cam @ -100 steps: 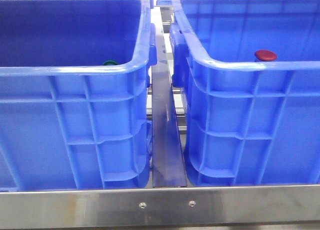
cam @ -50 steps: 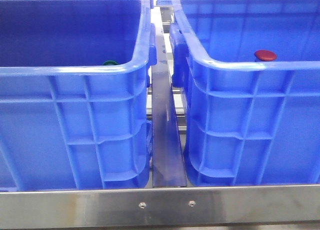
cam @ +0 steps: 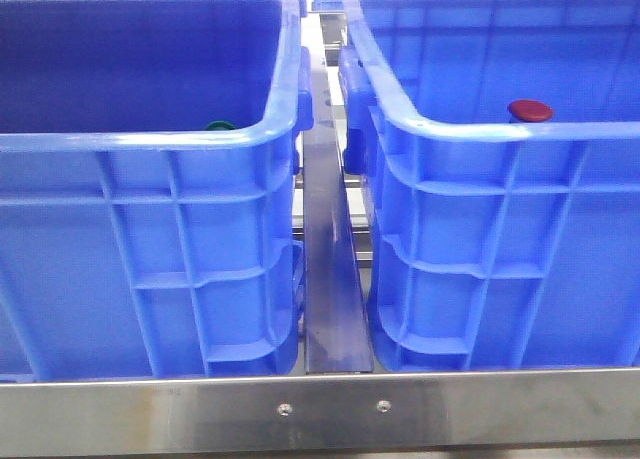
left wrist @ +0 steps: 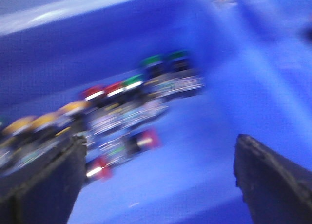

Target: Pick red and yellow buttons and place in box

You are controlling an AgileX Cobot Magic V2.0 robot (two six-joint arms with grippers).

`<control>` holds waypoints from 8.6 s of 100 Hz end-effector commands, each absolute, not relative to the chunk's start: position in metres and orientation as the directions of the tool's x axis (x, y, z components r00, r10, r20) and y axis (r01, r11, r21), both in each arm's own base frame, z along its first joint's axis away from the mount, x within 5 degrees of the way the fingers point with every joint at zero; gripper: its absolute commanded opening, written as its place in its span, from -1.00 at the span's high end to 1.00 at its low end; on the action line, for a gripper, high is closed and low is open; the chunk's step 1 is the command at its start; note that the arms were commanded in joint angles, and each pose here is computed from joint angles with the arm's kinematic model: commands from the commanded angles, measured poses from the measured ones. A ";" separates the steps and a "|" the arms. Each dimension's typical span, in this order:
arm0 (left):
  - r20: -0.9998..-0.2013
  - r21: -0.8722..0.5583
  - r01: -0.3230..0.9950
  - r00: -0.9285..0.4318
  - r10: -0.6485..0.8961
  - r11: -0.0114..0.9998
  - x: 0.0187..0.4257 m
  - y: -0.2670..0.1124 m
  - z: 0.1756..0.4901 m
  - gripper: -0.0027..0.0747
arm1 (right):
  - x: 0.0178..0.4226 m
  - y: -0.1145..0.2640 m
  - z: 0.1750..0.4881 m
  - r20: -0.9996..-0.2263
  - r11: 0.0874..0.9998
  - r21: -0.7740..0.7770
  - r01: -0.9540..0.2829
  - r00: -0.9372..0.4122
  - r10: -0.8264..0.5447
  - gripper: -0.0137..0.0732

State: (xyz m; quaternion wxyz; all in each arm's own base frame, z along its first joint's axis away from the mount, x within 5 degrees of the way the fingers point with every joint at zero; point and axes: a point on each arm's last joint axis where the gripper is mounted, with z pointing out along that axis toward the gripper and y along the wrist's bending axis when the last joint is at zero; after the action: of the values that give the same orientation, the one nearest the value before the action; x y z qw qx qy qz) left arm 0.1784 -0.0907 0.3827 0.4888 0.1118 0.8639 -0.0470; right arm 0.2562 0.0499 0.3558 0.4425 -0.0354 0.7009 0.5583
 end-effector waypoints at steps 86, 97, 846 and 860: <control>-0.970 -0.093 -0.085 -0.218 -0.109 0.992 0.093 0.005 0.382 0.98 | 0.290 -0.051 0.341 -0.963 0.972 0.206 -0.116 -0.198 0.181 0.23; -0.970 -0.093 -0.085 -0.218 -0.109 0.992 0.093 0.005 0.382 0.98 | 0.306 -0.058 0.323 -0.960 0.974 0.204 -0.095 -0.215 0.180 0.23; -0.983 -0.003 0.054 0.182 -0.012 0.999 0.053 -0.003 0.216 0.98 | 0.137 0.010 0.346 -0.992 0.986 0.123 -0.115 0.023 0.126 0.85; -0.983 -0.003 0.054 0.182 -0.012 0.999 0.053 -0.003 0.216 0.98 | 0.137 0.010 0.346 -0.992 0.986 0.123 -0.116 0.023 0.126 0.85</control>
State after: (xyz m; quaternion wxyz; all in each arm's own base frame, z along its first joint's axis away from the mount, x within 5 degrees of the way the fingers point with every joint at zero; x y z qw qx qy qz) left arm 0.0555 -0.0020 0.2134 0.7373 0.0132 0.6753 -0.0130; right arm 0.1381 0.0071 0.3350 0.7025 -0.0124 0.7101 0.0462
